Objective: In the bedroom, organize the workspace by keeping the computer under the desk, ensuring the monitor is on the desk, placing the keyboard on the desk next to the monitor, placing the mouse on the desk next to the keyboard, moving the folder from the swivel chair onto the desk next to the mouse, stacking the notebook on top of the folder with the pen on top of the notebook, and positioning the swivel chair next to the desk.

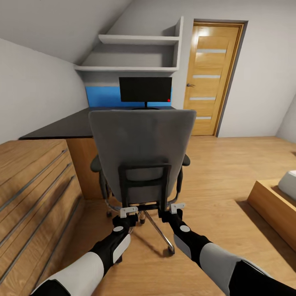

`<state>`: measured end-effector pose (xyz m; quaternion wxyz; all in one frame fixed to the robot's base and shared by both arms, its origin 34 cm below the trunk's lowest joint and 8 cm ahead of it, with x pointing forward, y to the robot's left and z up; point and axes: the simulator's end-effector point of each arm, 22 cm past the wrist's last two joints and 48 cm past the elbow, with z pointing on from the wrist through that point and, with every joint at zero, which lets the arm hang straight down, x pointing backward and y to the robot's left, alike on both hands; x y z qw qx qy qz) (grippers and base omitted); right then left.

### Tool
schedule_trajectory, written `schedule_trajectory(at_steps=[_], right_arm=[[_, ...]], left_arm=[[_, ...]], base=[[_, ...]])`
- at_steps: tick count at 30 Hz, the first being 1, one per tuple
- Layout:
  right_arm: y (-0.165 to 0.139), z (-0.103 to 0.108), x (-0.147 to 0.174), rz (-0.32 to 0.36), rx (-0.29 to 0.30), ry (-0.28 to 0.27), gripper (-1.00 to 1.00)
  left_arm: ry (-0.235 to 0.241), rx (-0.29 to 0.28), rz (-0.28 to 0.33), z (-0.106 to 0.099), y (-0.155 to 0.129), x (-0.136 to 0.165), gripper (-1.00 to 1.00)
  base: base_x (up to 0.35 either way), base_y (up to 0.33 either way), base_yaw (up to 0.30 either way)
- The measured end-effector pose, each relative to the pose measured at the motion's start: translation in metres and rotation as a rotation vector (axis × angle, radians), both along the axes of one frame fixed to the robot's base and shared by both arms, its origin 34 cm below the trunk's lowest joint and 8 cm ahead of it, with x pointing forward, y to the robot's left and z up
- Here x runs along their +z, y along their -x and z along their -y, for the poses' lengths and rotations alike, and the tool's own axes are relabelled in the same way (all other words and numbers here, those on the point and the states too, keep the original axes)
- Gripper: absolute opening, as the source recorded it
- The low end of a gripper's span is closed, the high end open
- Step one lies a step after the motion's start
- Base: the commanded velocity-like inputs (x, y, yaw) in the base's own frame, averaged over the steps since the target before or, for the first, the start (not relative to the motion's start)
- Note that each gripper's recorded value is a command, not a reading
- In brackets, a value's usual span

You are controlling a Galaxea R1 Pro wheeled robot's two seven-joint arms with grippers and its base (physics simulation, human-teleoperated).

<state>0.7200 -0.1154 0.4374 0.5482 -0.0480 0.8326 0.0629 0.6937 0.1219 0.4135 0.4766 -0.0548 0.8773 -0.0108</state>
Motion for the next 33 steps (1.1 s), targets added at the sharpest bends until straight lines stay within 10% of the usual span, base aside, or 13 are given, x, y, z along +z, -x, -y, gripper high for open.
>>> schedule_trajectory(at_steps=[33], right_arm=[[0.0001,-0.0006,0.0000,0.001,0.004,0.003,1.00]], left_arm=[[0.003,0.001,0.000,0.0000,0.0000,-0.0001,1.00]], base=[[0.307,-0.121,0.000]])
